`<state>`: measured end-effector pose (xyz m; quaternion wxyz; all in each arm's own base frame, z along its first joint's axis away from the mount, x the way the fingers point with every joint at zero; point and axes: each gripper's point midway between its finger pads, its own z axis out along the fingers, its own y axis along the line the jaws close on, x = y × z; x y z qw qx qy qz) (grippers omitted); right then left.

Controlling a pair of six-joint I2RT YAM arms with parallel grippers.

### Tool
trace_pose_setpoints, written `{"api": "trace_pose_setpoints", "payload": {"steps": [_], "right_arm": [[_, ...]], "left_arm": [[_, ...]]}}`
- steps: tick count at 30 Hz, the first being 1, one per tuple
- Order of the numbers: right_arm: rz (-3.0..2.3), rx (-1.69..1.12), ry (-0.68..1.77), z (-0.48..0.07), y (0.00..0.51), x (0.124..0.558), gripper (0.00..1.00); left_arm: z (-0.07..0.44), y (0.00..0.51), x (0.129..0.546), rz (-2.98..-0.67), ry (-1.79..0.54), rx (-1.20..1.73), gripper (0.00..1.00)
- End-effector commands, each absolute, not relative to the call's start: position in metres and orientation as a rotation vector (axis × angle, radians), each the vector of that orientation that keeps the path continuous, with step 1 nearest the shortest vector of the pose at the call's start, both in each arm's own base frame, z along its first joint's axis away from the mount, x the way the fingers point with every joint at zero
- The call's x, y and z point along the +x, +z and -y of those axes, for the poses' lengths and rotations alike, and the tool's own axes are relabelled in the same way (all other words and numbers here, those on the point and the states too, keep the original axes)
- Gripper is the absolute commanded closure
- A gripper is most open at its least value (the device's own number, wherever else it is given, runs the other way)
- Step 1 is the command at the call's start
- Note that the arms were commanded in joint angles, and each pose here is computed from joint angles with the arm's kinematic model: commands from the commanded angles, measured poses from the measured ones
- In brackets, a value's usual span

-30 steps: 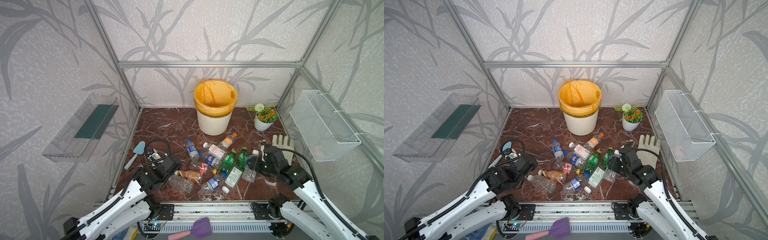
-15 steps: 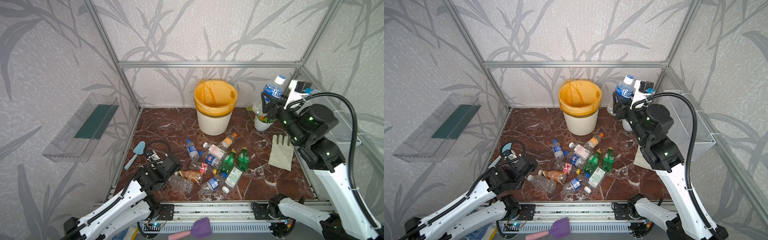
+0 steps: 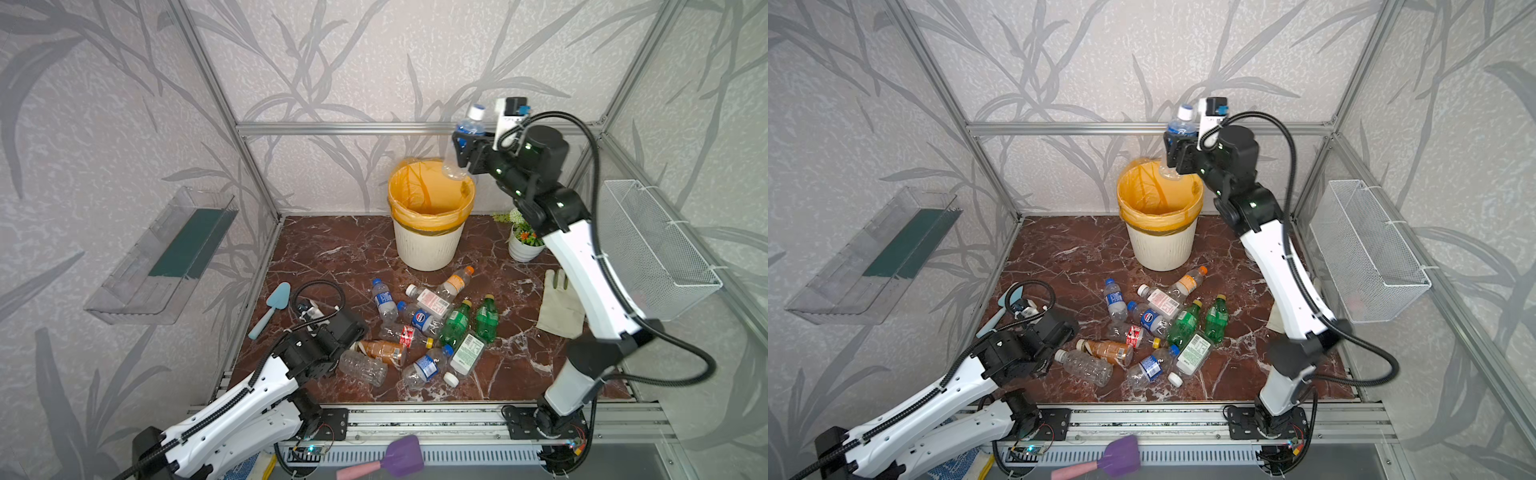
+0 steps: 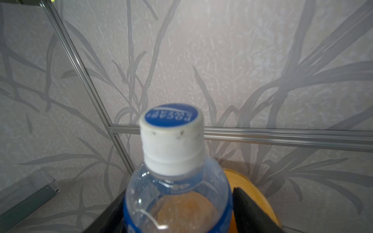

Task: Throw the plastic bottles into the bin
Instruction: 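Lift the Pocari Sweat bottle with the right gripper over the bin and release, then lower the right gripper back toward the bottles while the left gripper grasps a clear bottle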

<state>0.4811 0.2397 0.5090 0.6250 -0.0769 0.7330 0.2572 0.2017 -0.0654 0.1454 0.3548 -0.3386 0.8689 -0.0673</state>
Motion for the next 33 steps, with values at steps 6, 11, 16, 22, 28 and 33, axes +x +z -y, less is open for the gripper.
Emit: {"api": "trace_pose_setpoints", "payload": {"steps": [6, 11, 16, 22, 28, 33], "right_arm": [[-1.696, -0.153, 0.545, -0.217, 0.505, 0.426, 0.01], [-1.728, -0.180, 0.503, -0.208, 0.498, 0.413, 0.01], [-1.751, -0.173, 0.496, -0.199, 0.483, 0.407, 0.01], [-1.851, -0.154, 0.460, -0.178, 0.429, 0.390, 0.01], [-2.055, -0.054, 0.418, -0.134, 0.330, 0.358, 0.01], [-2.210, 0.024, 0.321, -0.093, 0.258, 0.319, 0.01]], "left_arm": [[0.067, 0.161, 0.199, -2.226, -0.211, -0.897, 0.06], [0.064, 0.169, 0.195, -2.227, -0.197, -0.899, 0.06], [0.069, 0.166, 0.186, -2.238, -0.218, -0.957, 0.05], [0.078, 0.159, 0.169, -2.246, -0.224, -1.088, 0.01], [0.098, 0.141, 0.160, -2.265, -0.246, -1.165, 0.01], [0.113, 0.113, 0.153, -2.310, -0.253, -1.201, 0.02]]}}
